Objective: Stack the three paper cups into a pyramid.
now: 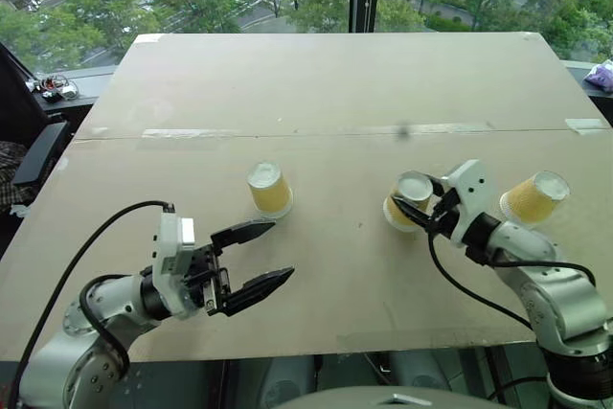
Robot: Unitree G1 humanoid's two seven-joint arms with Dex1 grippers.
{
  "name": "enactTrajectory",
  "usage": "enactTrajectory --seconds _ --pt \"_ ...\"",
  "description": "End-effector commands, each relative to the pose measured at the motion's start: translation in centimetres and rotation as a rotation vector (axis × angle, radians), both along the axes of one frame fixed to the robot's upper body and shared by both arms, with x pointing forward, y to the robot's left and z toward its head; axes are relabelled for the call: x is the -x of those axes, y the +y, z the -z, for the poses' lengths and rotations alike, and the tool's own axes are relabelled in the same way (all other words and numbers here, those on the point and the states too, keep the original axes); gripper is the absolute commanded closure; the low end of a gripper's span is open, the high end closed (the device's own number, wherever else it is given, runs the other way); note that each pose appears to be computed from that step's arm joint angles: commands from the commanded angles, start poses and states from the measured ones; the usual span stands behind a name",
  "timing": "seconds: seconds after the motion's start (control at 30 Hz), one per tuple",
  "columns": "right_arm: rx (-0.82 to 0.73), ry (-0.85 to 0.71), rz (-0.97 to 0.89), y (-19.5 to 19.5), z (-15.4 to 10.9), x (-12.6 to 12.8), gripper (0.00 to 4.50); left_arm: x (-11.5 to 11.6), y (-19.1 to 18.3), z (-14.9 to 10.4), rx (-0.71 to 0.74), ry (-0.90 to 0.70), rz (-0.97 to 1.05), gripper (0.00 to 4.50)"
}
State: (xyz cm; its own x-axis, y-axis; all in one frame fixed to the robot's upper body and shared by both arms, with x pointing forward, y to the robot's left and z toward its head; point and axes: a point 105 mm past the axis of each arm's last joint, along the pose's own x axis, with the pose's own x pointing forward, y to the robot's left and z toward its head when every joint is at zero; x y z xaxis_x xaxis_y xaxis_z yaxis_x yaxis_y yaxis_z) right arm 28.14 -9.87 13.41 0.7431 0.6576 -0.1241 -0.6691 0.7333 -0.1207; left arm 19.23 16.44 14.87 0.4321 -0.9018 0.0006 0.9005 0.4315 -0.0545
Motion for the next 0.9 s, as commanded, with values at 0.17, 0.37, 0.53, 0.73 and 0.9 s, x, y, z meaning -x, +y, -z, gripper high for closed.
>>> enactTrajectory --seconds 0.17,0.37,0.53,0.73,0.9 --pt "0.054 -0.045 -0.032 0.7 1.0 -0.9 0.68 -0.1 0.5 -0.3 -0.007 -0.014 -0.026 0.0" --pt "0.002 -0.2 -0.08 -0.1 -2.3 0.9 0.09 -1.9 3.2 -0.4 -0.003 -0.036 -0.217 0.0" --pt "-0.048 -0.242 -0.211 -1.0 -3.8 3.5 0.09 -4.4 5.3 -0.4 -0.037 -0.074 -0.35 0.0" --pt "-0.018 -0.224 -0.371 -2.5 -4.5 7.1 0.09 -7.7 6.0 -0.6 -0.077 -0.093 -0.378 0.0" --pt "0.008 -0.138 -0.42 -3.5 -4.1 9.7 0.09 -10.5 4.9 -0.2 -0.092 -0.089 -0.303 0.0"
